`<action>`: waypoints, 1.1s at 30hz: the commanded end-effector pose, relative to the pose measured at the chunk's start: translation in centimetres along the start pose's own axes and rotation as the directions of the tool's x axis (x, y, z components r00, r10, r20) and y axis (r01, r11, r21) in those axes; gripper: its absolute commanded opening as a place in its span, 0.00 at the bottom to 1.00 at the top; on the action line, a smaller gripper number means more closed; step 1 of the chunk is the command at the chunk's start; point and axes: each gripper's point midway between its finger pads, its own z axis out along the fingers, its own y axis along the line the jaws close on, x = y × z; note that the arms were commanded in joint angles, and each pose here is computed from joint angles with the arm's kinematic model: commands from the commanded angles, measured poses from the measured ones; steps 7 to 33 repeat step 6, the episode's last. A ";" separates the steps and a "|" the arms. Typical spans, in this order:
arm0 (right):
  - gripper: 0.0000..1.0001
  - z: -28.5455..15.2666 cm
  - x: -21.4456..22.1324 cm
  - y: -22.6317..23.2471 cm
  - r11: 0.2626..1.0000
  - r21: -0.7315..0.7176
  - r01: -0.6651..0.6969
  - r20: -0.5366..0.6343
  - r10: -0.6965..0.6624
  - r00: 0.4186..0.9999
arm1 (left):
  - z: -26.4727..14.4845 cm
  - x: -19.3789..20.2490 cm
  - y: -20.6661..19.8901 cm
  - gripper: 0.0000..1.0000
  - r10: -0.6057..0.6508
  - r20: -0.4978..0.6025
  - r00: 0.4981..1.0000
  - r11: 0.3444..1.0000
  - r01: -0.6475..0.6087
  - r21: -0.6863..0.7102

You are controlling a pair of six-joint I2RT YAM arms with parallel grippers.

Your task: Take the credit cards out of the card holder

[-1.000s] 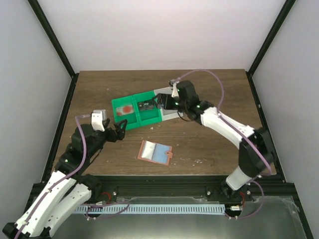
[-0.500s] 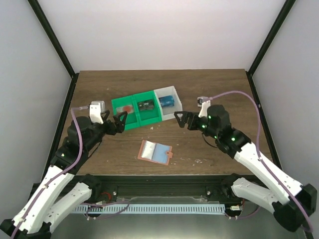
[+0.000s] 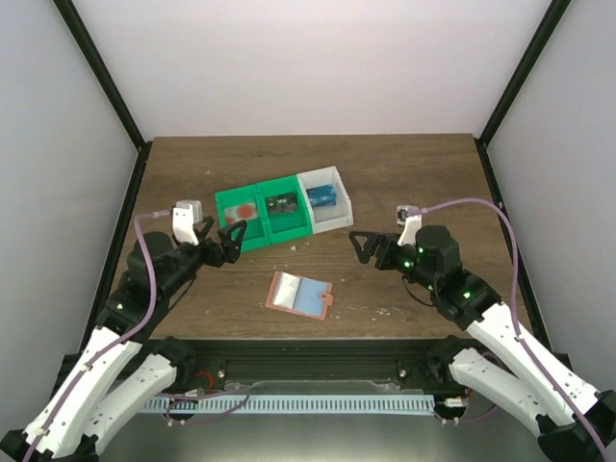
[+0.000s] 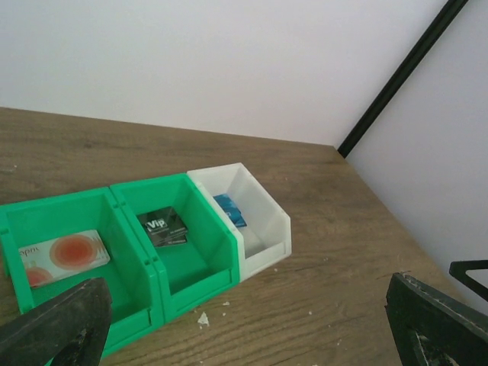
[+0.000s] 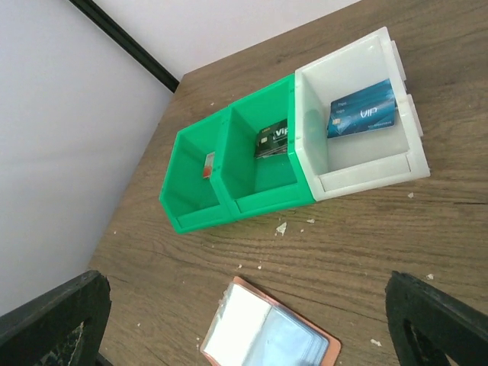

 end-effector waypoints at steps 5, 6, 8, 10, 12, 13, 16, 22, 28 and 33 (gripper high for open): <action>1.00 0.0 0.2 -0.1 1.000 -0.007 -0.013 0.000 0.013 1.000 | 0.5 -0.1 0.0 0.98 -0.015 0.014 1.000 1.000 0.015 0.008; 1.00 0.1 0.2 -0.1 1.000 -0.008 -0.013 0.000 0.013 1.000 | 0.6 0.0 0.0 0.98 -0.013 0.011 1.000 1.000 0.013 0.006; 1.00 0.1 0.2 -0.1 1.000 -0.008 -0.013 0.000 0.013 1.000 | 0.6 0.0 0.0 0.98 -0.013 0.011 1.000 1.000 0.013 0.006; 1.00 0.1 0.2 -0.1 1.000 -0.008 -0.013 0.000 0.013 1.000 | 0.6 0.0 0.0 0.98 -0.013 0.011 1.000 1.000 0.013 0.006; 1.00 0.1 0.2 -0.1 1.000 -0.008 -0.013 0.000 0.013 1.000 | 0.6 0.0 0.0 0.98 -0.013 0.011 1.000 1.000 0.013 0.006; 1.00 0.1 0.2 -0.1 1.000 -0.008 -0.013 0.000 0.013 1.000 | 0.6 0.0 0.0 0.98 -0.013 0.011 1.000 1.000 0.013 0.006; 1.00 0.1 0.2 -0.1 1.000 -0.008 -0.013 0.000 0.013 1.000 | 0.6 0.0 0.0 0.98 -0.013 0.011 1.000 1.000 0.013 0.006; 1.00 0.1 0.2 -0.1 1.000 -0.008 -0.013 0.000 0.013 1.000 | 0.6 0.0 0.0 0.98 -0.013 0.011 1.000 1.000 0.013 0.006; 1.00 0.1 0.2 -0.1 1.000 -0.008 -0.013 0.000 0.013 1.000 | 0.6 0.0 0.0 0.98 -0.013 0.011 1.000 1.000 0.013 0.006; 1.00 0.1 0.2 -0.1 1.000 -0.008 -0.013 0.000 0.013 1.000 | 0.6 0.0 0.0 0.98 -0.013 0.011 1.000 1.000 0.013 0.006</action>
